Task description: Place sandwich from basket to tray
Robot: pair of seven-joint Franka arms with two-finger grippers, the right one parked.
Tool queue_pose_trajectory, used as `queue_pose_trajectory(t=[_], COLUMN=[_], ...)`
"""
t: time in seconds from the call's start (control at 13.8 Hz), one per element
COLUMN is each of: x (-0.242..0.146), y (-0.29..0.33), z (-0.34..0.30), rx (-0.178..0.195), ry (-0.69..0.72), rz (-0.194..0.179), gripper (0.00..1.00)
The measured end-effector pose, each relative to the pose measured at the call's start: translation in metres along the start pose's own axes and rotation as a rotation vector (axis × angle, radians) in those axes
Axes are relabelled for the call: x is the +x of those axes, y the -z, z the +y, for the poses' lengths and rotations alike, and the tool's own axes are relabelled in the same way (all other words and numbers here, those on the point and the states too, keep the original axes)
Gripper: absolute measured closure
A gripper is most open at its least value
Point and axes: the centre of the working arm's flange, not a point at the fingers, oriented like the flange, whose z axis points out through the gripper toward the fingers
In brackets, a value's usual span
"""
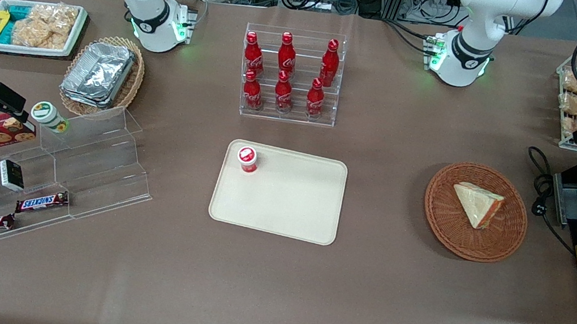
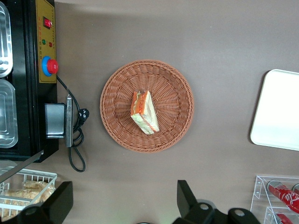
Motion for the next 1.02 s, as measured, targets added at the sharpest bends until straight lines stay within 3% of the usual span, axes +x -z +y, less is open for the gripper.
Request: queue_pose_trajectory(t=[0.58, 0.87, 1.02], x=[0.001, 0.025, 0.040], y=[-0.002, -0.054, -0.101], z=[-0.023, -0.032, -0.036], rx=[-0.037, -0.030, -0.024], ry=[0.033, 0.058, 0.068], rz=[-0.008, -0.081, -0.083], gripper=[0.00, 0.00, 0.00])
